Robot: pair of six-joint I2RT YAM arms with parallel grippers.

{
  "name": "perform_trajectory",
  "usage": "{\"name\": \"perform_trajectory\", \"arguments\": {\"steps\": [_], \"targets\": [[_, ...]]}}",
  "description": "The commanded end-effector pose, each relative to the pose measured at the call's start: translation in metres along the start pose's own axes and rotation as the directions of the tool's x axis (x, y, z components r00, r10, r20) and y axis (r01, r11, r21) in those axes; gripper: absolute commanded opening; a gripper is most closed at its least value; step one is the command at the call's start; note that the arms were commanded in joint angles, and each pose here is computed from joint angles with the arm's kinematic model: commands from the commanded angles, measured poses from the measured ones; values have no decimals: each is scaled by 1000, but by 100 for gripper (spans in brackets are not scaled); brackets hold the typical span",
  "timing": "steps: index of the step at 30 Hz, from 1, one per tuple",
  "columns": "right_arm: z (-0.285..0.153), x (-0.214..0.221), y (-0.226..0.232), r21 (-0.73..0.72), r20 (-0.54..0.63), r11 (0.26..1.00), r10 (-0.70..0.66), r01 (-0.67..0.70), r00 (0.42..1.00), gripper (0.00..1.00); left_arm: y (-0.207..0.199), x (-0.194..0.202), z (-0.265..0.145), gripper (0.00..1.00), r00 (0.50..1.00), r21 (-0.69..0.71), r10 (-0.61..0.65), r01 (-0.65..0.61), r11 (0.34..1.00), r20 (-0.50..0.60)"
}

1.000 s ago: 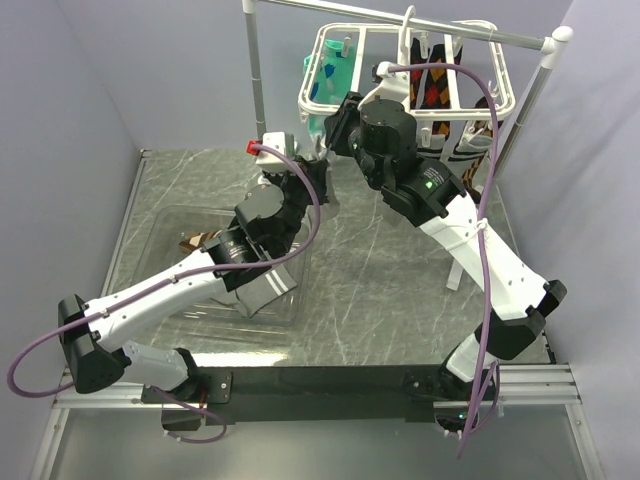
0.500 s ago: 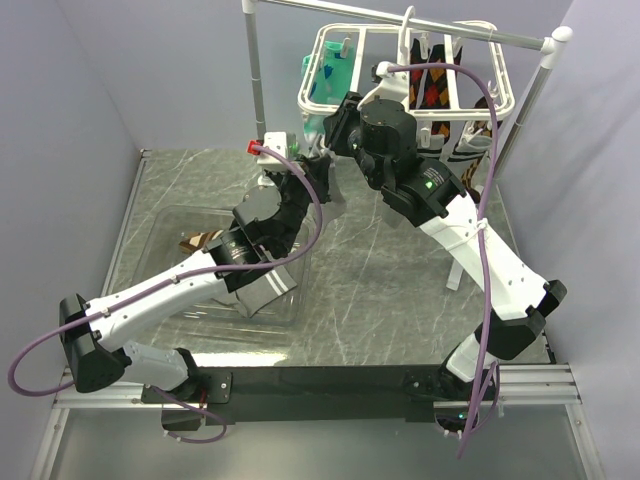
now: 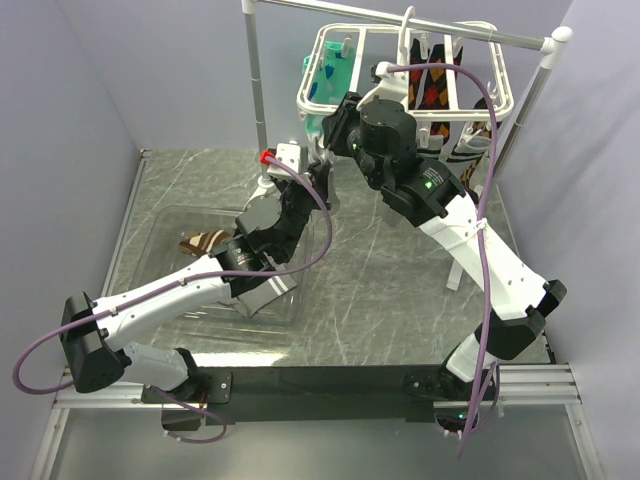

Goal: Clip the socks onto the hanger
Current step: Clamp the sock onto the hanger.

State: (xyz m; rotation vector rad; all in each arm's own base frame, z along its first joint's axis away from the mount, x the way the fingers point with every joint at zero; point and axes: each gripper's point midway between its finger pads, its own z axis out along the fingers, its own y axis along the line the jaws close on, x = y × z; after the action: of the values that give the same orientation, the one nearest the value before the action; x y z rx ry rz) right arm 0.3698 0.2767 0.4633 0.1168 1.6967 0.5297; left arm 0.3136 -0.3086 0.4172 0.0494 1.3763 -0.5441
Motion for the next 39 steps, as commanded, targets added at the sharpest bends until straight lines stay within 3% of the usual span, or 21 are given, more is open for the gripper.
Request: {"name": "perform_trajectory", "arguments": {"steps": [1,23,39], "targets": [[-4,-18,5,-17,48,1000,18,-17,999,0,-1,-36,-5,1,994,19,-18,16,1000,109],[-7,-16,5,-28,38,999,28,-27,999,0,-17,-29,-3,1,993,83,8,-18,996,121],[-7,-12,5,-34,21,999,20,-19,1000,0,-14,-27,-3,1,991,45,32,-38,998,129]]}}
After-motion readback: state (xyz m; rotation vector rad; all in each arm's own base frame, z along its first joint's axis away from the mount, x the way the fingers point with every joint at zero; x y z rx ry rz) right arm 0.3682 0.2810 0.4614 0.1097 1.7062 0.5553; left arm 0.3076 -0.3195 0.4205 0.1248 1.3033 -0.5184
